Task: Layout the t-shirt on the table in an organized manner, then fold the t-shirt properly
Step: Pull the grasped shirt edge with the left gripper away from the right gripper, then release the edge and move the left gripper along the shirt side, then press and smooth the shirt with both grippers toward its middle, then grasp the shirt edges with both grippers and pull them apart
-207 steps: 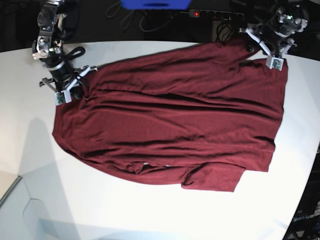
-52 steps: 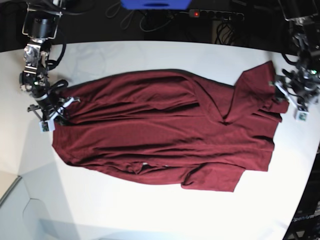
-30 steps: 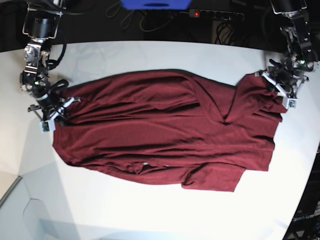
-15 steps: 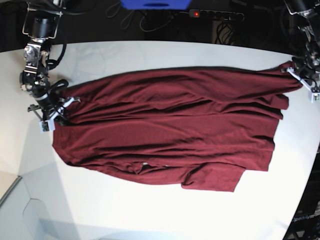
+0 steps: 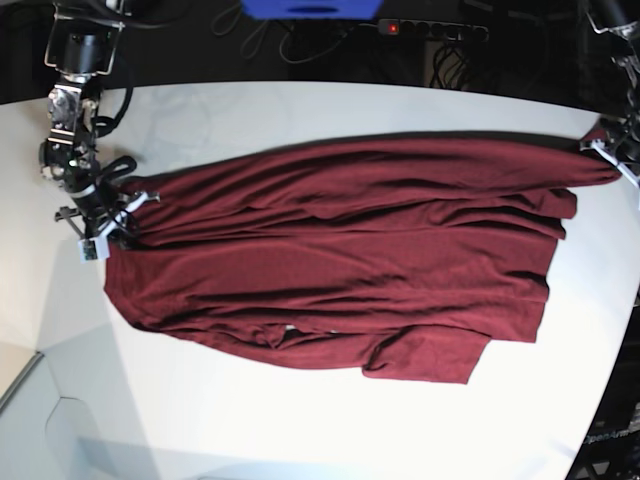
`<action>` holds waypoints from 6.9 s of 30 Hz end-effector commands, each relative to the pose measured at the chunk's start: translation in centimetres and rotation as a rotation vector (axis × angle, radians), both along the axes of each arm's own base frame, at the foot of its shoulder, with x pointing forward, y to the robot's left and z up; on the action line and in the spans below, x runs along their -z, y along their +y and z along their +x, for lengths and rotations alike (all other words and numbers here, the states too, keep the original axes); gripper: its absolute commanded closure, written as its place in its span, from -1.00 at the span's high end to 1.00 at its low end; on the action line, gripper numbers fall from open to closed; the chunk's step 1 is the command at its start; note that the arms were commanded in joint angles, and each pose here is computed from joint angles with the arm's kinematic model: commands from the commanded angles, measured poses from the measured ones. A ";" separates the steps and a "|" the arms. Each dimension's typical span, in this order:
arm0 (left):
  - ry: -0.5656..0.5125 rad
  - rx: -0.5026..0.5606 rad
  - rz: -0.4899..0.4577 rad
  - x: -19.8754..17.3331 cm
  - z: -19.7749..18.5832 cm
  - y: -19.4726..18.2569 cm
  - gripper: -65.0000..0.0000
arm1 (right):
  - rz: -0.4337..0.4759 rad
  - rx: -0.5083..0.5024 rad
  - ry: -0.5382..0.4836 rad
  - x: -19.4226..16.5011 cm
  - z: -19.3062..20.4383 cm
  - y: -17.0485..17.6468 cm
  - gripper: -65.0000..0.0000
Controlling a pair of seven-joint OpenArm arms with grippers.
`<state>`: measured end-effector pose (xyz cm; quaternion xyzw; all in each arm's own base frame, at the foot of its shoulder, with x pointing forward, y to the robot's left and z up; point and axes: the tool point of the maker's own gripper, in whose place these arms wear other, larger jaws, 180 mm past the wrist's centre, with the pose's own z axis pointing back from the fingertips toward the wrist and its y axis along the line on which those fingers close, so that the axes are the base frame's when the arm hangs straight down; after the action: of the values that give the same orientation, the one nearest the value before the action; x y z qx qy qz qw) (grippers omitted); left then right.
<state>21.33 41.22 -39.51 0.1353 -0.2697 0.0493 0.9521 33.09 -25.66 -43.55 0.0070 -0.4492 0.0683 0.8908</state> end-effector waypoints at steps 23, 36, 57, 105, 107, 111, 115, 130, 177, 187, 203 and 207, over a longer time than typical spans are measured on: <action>-0.158 0.051 0.061 -5.0 3.3 -1.4 -0.03 | -0.100 -0.006 -0.041 -3.5 -1.4 -0.9 -1.00; -0.335 0.141 -0.039 -7.7 12.8 -7.3 -0.03 | -0.051 -0.002 -0.027 -2.3 -2.3 1.0 -1.00; -0.354 0.113 -0.426 -1.5 26.7 -15.3 -0.44 | -0.054 -0.003 -0.024 -2.3 -2.4 0.9 -1.00; -0.561 0.039 -0.398 -6.9 19.6 -14.3 -0.43 | 0.013 -0.203 -0.311 -11.9 3.5 10.5 -1.00; -0.522 0.034 -0.406 -5.2 18.3 -14.6 -0.43 | 0.034 -0.256 -0.315 -12.0 3.8 12.6 -1.00; -0.475 -0.017 -0.413 -1.6 16.6 -13.8 -0.43 | 0.070 -0.346 -0.279 -10.7 3.7 16.4 -1.00; -0.435 -0.070 -0.402 1.1 15.4 -12.0 -0.43 | 0.088 -0.420 -0.237 -9.3 3.4 19.1 -1.00; -0.352 -0.094 -0.359 3.4 12.3 -9.6 -0.43 | 0.114 -0.412 -0.125 -5.1 3.2 18.9 -1.00; -0.642 -0.001 -0.422 -6.7 21.8 -14.0 -0.43 | 0.108 -0.070 -0.299 -5.2 17.8 11.7 -1.00; -0.511 -0.098 -0.540 -1.2 22.9 -15.8 -0.43 | 0.080 -0.145 -0.418 -8.5 13.9 13.9 -1.00; -0.600 -0.291 -0.395 1.7 21.7 -6.0 -0.43 | 0.067 -0.165 -0.372 -7.1 9.2 14.4 -1.00; -0.638 -0.286 -0.386 -0.2 23.0 -5.2 -0.43 | 0.069 -0.167 -0.361 -6.5 8.1 14.6 -1.00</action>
<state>42.93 34.72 -41.73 -0.0406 -0.4882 0.2730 0.8279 39.84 -11.01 -39.46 0.0614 -0.5694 0.1300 0.8094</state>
